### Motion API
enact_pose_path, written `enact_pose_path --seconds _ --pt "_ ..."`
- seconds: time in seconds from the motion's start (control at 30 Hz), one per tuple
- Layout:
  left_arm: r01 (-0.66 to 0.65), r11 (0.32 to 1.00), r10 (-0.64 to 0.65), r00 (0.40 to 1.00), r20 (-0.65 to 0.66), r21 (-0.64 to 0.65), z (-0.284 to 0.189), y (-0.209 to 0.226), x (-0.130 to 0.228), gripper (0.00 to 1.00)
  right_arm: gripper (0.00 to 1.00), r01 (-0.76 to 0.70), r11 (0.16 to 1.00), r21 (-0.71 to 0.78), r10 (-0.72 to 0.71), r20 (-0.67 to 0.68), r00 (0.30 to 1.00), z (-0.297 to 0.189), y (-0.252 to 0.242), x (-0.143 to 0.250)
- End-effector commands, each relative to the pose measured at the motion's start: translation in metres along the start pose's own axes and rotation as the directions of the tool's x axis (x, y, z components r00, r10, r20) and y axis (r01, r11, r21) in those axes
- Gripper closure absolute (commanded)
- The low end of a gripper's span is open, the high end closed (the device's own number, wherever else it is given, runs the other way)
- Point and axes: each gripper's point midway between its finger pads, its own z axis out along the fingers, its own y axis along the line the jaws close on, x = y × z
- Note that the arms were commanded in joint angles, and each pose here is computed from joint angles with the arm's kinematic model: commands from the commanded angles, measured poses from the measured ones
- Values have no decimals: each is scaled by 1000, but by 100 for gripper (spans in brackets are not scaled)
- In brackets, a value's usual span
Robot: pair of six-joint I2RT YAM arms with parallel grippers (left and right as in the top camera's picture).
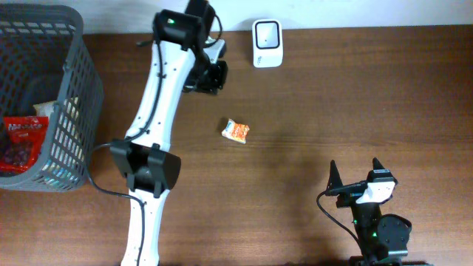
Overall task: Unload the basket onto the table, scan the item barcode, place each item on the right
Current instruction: 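Lift the box out and place it on the table center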
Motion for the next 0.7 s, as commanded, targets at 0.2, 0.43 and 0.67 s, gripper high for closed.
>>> enact_pose_path --seconds 0.2,0.43,0.67 --pt "-87 995 73 968 -241 -49 105 -24 37 100 2 -4 1000 3 4 -3 1000 0 -1 3" --pt "-97 993 81 973 -216 -64 155 -17 34 100 2 -4 1000 3 4 -3 1000 0 -1 3" --pt "-76 997 66 972 -228 -34 162 -21 39 100 2 -4 1000 3 4 -3 1000 0 -1 3"
